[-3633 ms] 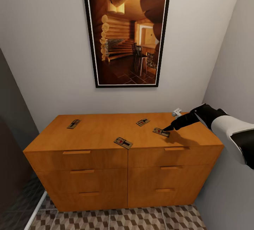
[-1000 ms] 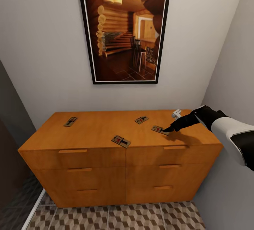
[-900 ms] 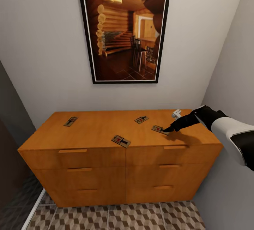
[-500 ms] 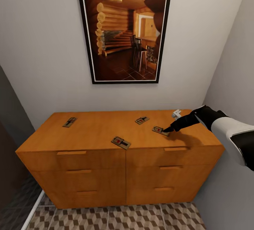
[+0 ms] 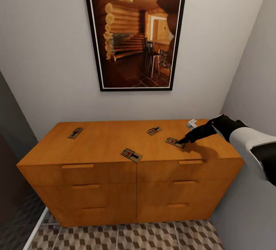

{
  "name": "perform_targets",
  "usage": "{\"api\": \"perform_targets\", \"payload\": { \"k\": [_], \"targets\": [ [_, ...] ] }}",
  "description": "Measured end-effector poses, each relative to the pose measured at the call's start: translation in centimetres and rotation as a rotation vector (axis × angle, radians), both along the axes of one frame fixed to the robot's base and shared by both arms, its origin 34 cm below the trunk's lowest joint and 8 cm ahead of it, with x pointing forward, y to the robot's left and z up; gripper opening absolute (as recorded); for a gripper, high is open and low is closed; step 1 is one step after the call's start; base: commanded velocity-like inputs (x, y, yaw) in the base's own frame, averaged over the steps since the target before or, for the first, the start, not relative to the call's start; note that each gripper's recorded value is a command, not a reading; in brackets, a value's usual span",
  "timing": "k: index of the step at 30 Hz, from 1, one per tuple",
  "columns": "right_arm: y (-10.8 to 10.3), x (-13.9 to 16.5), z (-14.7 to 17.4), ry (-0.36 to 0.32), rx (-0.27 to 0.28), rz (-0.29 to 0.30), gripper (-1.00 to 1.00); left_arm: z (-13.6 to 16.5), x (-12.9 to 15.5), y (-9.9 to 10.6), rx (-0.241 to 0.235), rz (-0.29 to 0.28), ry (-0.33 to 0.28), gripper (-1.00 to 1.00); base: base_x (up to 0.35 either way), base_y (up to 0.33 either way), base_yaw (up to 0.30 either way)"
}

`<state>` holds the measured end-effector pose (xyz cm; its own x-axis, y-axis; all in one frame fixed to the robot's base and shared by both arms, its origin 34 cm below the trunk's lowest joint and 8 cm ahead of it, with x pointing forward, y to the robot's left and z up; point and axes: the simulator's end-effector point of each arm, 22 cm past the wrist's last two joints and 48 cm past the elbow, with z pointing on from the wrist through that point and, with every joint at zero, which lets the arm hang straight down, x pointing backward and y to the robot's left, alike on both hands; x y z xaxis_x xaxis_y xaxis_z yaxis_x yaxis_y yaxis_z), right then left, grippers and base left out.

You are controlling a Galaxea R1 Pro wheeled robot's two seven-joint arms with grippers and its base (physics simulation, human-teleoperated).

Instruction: Take the four mousetraps from the cabinet in the bathroom and place them on the bathroom floor. Make sure all four end up on the same floor surface, and ensure that at least two of them are either under or directly next to the same bathroom sink.

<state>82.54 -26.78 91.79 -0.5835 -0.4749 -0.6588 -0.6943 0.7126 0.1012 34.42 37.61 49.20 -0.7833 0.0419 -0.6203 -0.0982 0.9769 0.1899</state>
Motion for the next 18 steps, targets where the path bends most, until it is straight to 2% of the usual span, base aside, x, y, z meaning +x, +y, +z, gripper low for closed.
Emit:
{"api": "perform_targets", "payload": {
  "k": [18],
  "targets": [
    [-0.15,0.06,-0.45,0.006,-0.001,-0.002,1.0,-0.13,-0.2,0.0,0.0,0.0,0.006,1.0,0.0,0.005,0.0]
  ]
}}
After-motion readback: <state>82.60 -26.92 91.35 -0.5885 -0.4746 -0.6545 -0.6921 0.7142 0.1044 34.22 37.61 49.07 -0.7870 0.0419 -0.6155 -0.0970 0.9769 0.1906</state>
